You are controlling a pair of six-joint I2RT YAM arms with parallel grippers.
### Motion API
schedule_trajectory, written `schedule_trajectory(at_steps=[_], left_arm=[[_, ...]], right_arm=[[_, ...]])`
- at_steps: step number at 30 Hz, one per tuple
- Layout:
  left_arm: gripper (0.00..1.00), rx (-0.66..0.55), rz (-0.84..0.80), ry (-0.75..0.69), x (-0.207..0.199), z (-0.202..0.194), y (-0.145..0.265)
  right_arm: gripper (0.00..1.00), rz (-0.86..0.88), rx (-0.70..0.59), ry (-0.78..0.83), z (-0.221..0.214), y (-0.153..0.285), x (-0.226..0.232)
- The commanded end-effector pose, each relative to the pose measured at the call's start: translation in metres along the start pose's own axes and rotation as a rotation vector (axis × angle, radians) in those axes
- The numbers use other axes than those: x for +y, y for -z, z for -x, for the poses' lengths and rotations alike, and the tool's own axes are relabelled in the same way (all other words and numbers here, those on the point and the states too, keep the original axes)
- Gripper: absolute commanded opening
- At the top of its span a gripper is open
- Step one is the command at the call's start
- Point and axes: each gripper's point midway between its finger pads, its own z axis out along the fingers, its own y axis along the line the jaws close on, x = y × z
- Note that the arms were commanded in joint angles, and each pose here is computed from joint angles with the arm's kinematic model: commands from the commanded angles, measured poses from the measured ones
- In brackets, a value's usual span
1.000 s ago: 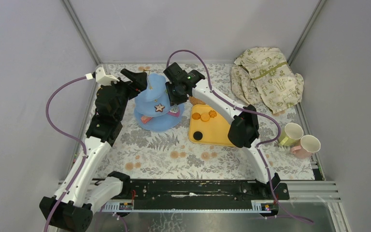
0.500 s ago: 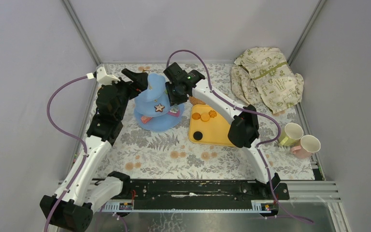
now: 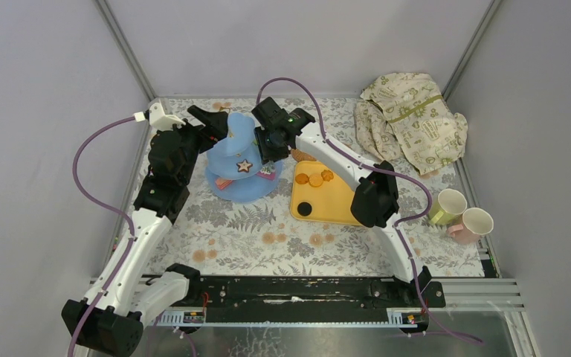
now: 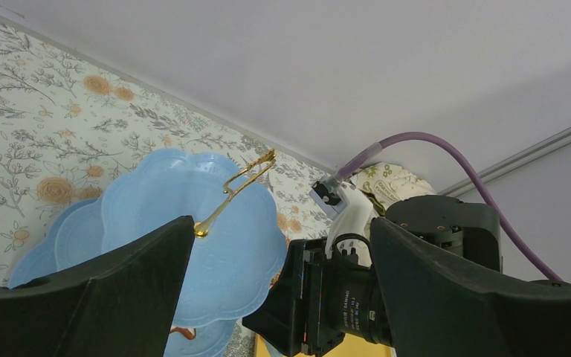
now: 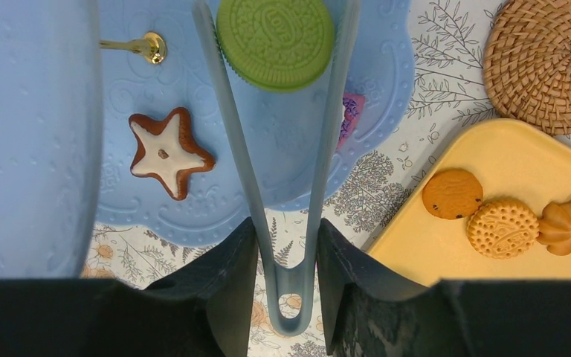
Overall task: Serve the afternoon tea
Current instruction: Place the desert on the desert table.
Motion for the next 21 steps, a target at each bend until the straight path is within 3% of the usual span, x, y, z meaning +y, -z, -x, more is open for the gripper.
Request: schedule_trajectory(at_steps=[1, 21], left_arm=[[0.94, -0.046, -0.046, 0.006, -0.015, 0.019, 0.0], [0.94, -0.033, -0.048, 0.017, -0.017, 0.016, -0.003]], right_arm=[[0.4, 0.036, -0.016, 0.021, 0.003, 0.009, 0.008], [0.41, 0.059, -0.049, 0.028, 0.007, 0.021, 0.011]])
